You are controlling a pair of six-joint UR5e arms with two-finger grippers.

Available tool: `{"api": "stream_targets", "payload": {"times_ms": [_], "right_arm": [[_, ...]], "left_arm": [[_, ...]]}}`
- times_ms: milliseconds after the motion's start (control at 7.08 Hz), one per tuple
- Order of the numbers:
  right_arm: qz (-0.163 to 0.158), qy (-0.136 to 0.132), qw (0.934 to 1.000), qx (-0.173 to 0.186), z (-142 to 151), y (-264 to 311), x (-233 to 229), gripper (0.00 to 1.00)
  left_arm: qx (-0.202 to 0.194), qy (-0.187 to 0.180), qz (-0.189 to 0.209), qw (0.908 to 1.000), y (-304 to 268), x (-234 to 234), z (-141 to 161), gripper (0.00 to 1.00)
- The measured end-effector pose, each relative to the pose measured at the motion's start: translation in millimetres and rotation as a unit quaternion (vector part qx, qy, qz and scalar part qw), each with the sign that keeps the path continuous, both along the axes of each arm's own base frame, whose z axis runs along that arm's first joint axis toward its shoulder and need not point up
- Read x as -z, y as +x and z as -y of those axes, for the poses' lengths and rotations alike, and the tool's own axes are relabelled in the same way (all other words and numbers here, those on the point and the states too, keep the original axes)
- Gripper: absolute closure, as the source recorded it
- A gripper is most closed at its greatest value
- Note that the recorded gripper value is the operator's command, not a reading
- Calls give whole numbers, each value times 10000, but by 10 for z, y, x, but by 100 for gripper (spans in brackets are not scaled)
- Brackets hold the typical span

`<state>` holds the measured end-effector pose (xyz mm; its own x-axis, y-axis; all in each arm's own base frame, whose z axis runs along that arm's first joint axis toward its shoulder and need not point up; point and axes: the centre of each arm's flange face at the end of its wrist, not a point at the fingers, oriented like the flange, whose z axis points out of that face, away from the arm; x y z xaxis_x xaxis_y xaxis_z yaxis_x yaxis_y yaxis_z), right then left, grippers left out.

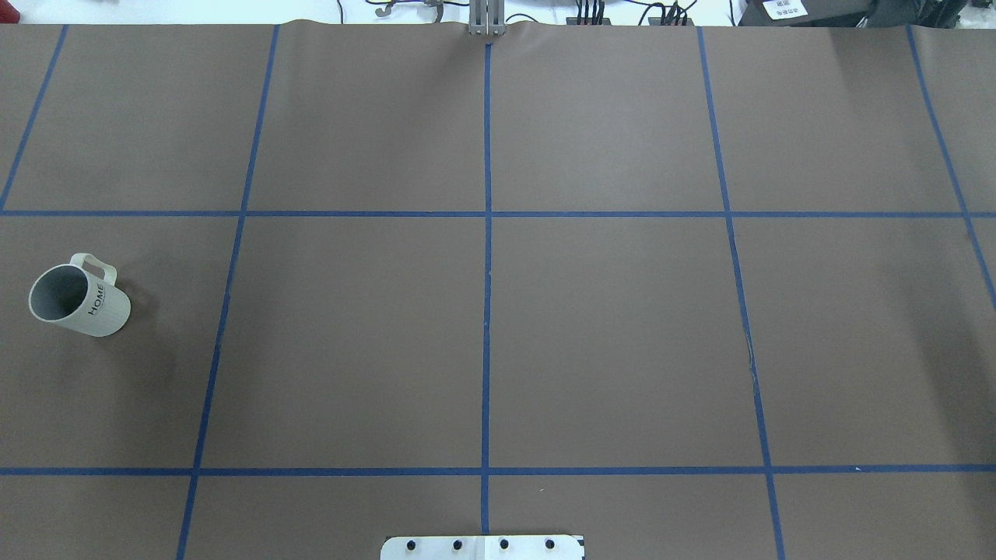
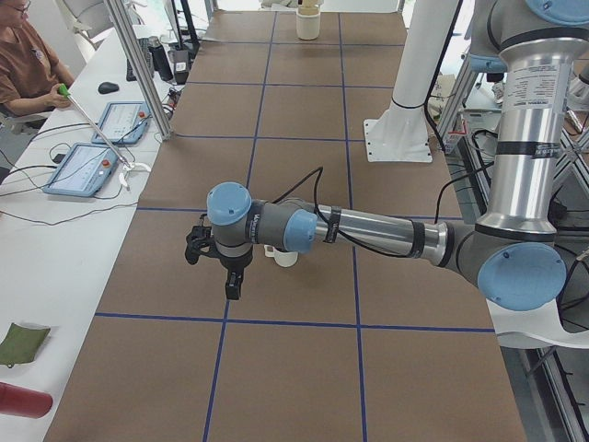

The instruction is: Left arm hands cup to right arm to dump lemon

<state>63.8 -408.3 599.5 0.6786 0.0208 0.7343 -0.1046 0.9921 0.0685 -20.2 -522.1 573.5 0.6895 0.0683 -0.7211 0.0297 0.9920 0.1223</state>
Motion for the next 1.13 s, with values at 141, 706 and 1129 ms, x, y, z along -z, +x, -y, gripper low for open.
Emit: {"api": "stream_targets", "payload": {"times_ms": [141, 706, 1129], "right_arm": [[20, 12, 10000, -2, 4, -4, 18, 0], [152, 163, 9997, 54, 55, -85, 225, 0], [178, 149, 9997, 82, 68, -123, 229, 0]], "left_arm": [[-91, 113, -98, 9998, 253, 148, 56, 0], [56, -290, -514, 9982, 1082, 548, 18, 0], [370, -682, -503, 9957, 1438, 152, -553, 0]]}}
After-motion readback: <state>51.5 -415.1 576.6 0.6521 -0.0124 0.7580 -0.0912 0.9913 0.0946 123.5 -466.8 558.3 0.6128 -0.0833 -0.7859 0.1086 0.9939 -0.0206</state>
